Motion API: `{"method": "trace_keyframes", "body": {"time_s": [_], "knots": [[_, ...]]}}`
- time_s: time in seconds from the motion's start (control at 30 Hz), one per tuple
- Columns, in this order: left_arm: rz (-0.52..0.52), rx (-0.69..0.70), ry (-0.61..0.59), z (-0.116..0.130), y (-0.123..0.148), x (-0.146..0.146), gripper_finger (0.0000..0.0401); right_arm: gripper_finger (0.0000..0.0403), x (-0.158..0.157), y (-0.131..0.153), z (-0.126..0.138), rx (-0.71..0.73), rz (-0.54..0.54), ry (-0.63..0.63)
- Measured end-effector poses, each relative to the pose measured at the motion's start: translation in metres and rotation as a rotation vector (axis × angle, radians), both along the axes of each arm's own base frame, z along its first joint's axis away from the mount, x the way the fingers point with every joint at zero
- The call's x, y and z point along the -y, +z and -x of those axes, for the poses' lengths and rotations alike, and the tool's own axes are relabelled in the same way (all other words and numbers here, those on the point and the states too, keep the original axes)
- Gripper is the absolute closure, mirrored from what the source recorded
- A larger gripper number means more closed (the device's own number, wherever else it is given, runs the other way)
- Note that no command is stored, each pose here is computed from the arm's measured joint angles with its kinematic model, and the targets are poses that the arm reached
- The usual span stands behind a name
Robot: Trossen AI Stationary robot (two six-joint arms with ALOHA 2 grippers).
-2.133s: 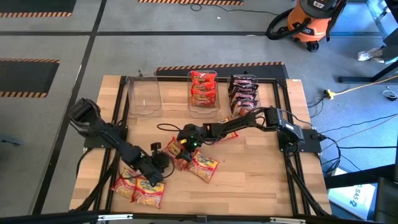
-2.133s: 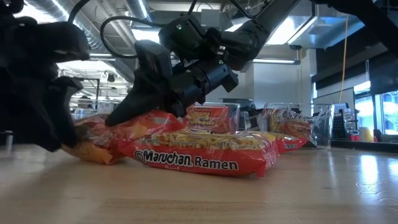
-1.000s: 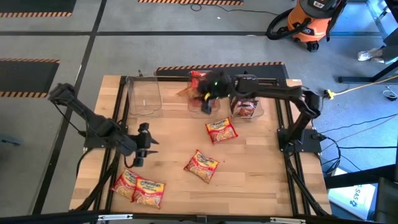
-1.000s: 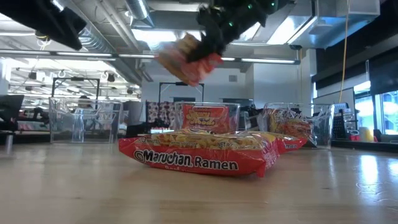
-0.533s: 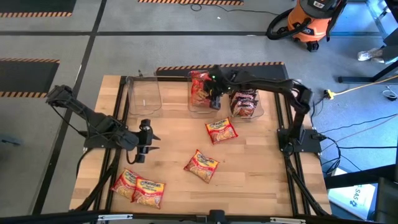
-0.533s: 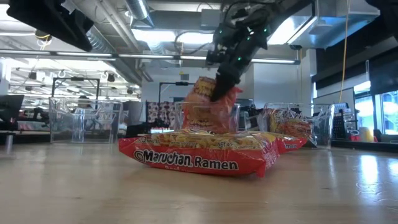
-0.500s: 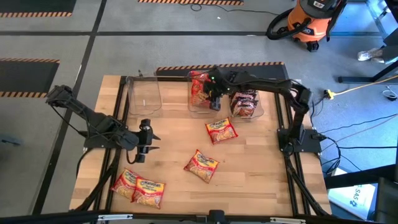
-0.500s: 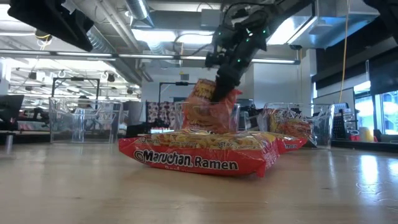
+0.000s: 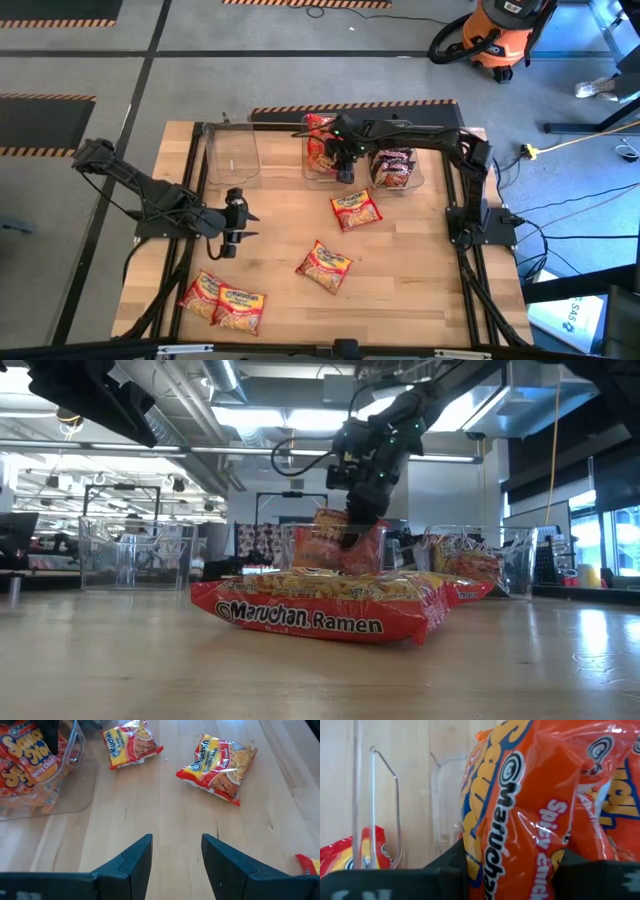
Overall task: Sort Maruchan noodles
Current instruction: Put the orange noodle pack into the middle transparent bin
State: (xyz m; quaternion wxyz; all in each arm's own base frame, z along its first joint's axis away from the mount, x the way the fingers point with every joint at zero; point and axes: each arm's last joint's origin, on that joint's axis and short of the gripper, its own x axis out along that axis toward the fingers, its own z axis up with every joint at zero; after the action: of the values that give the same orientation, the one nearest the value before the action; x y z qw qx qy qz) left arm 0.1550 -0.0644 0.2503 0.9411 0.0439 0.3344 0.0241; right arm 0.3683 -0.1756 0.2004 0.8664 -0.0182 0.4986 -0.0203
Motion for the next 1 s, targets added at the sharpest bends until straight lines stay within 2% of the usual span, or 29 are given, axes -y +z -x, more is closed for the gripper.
{"method": "trace_keyframes", "body": {"time_s": [0.2,0.47,0.6,0.83,1.0], "knots": [[0.027,-0.014,-0.032,0.0,0.0,0.001,0.0236,0.0262,0.001,-0.006,-0.002,-0.009,-0.01,-0.005],[0.055,-0.026,-0.063,0.0,-0.001,0.002,0.0236,0.0158,0.001,-0.007,-0.002,-0.016,-0.009,-0.037],[0.055,-0.026,-0.063,0.0,-0.001,0.002,0.0236,0.0127,0.001,-0.007,-0.001,-0.019,-0.015,-0.045],[0.051,-0.021,-0.069,0.0,0.0,0.003,0.0236,0.0122,0.001,-0.003,0.0,-0.023,-0.015,-0.07],[0.045,-0.021,-0.074,0.0,0.0,0.003,0.0236,0.0126,-0.002,0.018,0.006,0.031,-0.023,-0.098]]}}
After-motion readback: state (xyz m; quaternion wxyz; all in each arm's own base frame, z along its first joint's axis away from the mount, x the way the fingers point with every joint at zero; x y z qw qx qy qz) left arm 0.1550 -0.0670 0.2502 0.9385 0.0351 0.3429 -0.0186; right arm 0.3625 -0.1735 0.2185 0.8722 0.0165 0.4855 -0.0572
